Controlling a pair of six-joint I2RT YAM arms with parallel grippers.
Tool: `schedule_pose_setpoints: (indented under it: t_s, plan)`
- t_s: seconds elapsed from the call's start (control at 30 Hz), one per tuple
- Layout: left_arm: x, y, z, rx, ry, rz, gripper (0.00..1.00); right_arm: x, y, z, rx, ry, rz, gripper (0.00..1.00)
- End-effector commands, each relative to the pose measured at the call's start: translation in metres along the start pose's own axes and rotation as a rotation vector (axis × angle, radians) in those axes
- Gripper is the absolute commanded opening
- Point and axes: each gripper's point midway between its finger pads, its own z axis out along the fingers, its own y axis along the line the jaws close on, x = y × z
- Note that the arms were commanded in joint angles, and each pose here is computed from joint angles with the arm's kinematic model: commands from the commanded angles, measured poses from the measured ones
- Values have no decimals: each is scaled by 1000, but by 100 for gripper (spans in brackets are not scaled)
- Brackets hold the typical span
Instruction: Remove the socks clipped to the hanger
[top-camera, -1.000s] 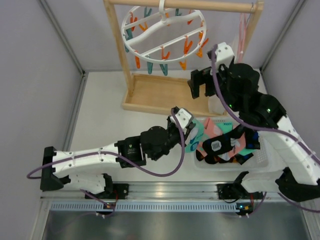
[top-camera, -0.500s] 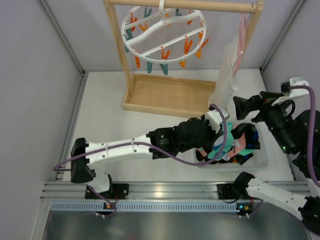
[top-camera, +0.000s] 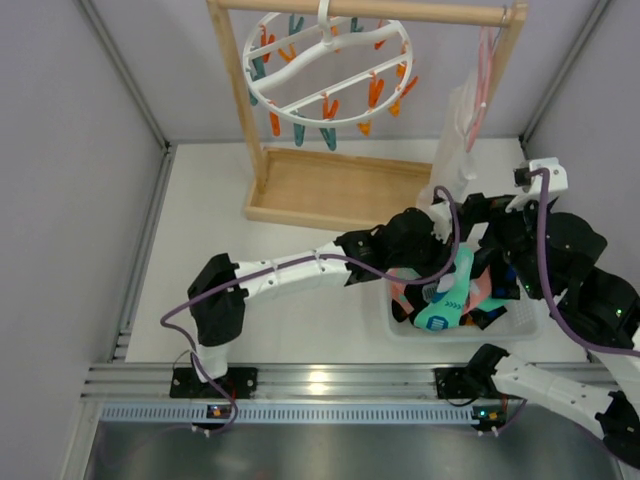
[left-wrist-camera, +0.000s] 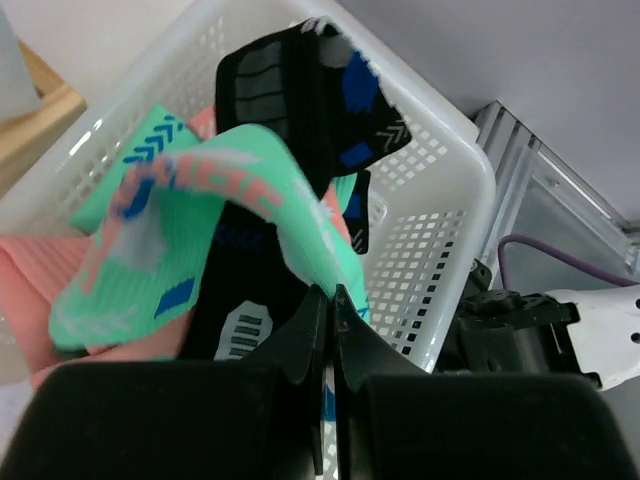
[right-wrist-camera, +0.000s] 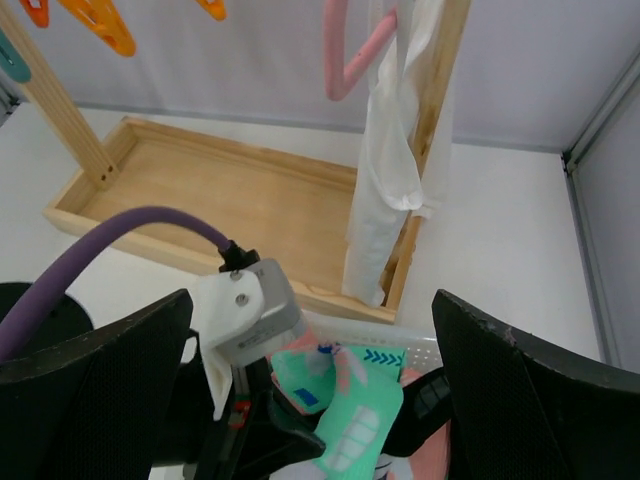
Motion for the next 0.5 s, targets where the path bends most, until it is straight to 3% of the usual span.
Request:
schedule_pose_setpoints:
  t_s: [0.0,0.47]
  plan:
    - [-4,18,10,41,27,-152,0,9,7,7,-9,20,4,100]
    - [86,54,24,-55,210,-238,3,26,13,18,-4,46,4,100]
